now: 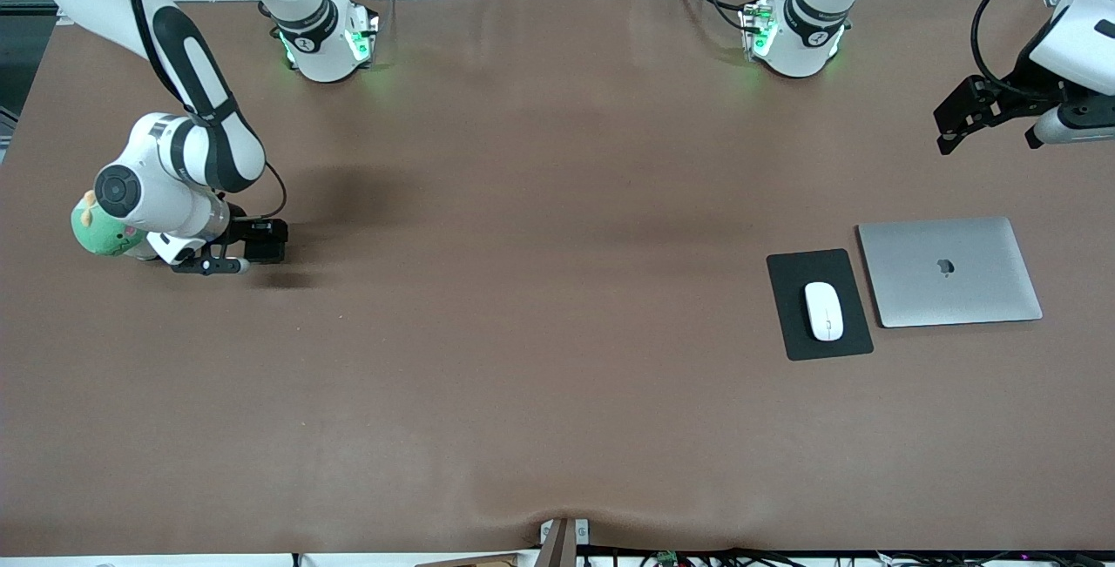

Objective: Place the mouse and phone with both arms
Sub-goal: 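Carry the black phone toward the green plush toy with the right gripper, then lower the phone onto the table and open the right gripper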

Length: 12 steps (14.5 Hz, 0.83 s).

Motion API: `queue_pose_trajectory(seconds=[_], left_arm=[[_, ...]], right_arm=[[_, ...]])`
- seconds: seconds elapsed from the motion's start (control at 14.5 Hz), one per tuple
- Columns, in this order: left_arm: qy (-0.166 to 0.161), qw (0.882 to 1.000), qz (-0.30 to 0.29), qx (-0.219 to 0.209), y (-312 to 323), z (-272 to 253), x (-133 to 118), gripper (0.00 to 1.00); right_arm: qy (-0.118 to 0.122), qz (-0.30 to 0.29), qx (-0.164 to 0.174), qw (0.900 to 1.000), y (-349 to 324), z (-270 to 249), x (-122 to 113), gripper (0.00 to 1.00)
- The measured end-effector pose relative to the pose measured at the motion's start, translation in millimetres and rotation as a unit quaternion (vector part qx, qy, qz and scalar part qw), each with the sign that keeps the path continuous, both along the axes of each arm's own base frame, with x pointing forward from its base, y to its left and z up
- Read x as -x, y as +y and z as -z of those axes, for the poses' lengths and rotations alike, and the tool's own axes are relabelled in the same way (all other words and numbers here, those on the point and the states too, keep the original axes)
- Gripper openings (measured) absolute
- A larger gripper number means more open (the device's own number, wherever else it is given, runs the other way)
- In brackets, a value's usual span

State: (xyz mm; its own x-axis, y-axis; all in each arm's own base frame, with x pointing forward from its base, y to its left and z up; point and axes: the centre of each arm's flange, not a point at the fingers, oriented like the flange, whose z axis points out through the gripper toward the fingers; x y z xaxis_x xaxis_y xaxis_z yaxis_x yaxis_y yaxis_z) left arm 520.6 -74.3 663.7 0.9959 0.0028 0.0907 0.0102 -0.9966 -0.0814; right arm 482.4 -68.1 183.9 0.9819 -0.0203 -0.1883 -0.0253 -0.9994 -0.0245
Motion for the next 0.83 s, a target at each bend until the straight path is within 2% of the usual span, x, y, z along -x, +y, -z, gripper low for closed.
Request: queue_pose_trajectory(seconds=[0.34, 0.41, 0.48, 0.55, 0.62, 0.83], left_arm=[[0.000, 1.000, 0.001, 0.000, -1.0, 0.0, 0.2, 1.00], [0.000, 1.000, 0.001, 0.000, -1.4, 0.1, 0.3, 1.00], [0.000, 1.000, 0.002, 0.000, -1.7, 0.1, 0.3, 1.00], [0.000, 1.000, 0.002, 0.000, -1.9, 0.1, 0.3, 1.00], [0.000, 1.000, 0.002, 0.000, -2.0, 0.1, 0.3, 1.00], [0.000, 1.000, 0.003, 0.000, -3.4, 0.0, 0.5, 1.00]], right_arm=[[0.002, 0.005, 0.005, 1.000, -7.8, 17.0, 3.3, 0.81], [0.003, 0.005, 0.005, 1.000, -8.3, 17.1, 3.3, 0.85], [0.007, 0.005, 0.004, 1.000, -8.4, 15.9, 2.1, 0.95], [0.016, 0.005, 0.001, 1.000, -8.0, 11.1, -3.4, 1.00], [0.029, 0.003, -0.005, 1.000, -7.3, 0.7, -14.3, 1.00], [0.058, -0.004, -0.022, 0.998, -4.8, -59.0, -62.7, 1.00]])
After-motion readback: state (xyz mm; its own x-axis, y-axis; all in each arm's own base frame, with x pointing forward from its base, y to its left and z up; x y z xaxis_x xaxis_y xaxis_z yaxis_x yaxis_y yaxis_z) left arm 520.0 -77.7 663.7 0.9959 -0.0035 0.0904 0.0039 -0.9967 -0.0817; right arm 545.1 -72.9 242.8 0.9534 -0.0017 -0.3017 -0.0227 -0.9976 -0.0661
